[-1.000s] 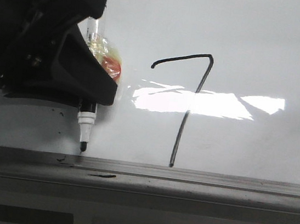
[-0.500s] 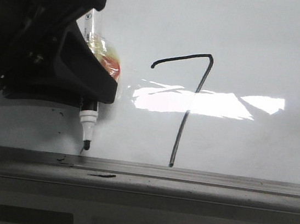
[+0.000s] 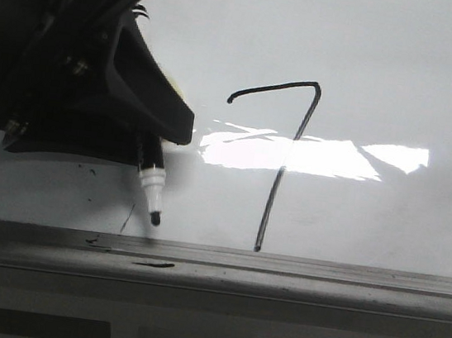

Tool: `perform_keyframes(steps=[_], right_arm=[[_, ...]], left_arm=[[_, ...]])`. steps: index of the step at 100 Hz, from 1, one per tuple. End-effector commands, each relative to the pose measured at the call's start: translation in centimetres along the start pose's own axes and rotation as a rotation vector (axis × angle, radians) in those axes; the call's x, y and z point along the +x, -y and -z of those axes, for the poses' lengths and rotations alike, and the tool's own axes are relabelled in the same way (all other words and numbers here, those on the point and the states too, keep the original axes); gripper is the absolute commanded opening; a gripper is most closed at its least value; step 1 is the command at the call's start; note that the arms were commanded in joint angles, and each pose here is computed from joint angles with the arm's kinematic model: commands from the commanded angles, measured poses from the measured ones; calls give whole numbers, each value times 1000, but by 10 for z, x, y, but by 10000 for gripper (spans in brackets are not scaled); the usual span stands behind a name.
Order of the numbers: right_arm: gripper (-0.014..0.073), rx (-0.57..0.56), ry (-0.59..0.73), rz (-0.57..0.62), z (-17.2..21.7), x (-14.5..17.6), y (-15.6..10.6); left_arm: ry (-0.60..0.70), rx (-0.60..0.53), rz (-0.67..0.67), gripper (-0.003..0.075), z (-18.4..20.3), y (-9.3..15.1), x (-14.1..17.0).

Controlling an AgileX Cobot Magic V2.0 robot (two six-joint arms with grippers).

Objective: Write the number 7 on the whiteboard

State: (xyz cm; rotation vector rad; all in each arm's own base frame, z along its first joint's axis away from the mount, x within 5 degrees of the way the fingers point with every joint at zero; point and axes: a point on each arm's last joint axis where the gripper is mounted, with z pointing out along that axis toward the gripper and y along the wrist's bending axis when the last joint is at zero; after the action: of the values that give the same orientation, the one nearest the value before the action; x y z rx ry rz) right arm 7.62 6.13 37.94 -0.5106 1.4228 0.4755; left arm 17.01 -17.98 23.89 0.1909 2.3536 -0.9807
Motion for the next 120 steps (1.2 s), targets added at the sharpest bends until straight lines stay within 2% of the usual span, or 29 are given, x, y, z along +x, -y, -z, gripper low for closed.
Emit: perform_keyframes(steps=[1, 17, 34, 54, 64, 71, 77, 83, 85, 89, 103, 120], right_arm=[[507, -25, 47, -9, 2, -13, -1], [507, -25, 47, -12, 2, -13, -1], [507, -26, 47, -12, 2, -13, -1], [477, -38, 53, -12, 2, -13, -2], [427, -50, 57, -25, 2, -14, -3], [350, -53, 59, -63, 2, -14, -3], [190, -57, 64, -69, 3, -14, -3], [-29, -64, 74, -72, 6, -14, -2], [-77, -66, 77, -71, 8, -13, -2], [-59, -68, 82, -73, 10, -11, -1], [-61, -52, 80, -76, 22, 6, 5], [-61, -46, 92, -82, 38, 29, 12]], left_arm=[[189, -154, 22, 370, 0, -19, -20], [187, -153, 22, 388, 0, -19, -20], [182, -99, 12, 538, 7, -10, -22], [233, 11, -88, 539, 42, 9, -24], [290, 74, -128, 479, 66, 19, -25], [330, 121, -153, 410, 84, 26, -24], [353, 154, -212, 302, 99, 31, -21], [364, 187, -297, 134, 116, 35, -15], [358, 197, -319, 71, 119, 36, -12], [360, 212, -384, -23, 129, 37, -7], [291, 289, -562, -20, 160, 41, 19], [214, 369, -645, -20, 182, 42, 42]])
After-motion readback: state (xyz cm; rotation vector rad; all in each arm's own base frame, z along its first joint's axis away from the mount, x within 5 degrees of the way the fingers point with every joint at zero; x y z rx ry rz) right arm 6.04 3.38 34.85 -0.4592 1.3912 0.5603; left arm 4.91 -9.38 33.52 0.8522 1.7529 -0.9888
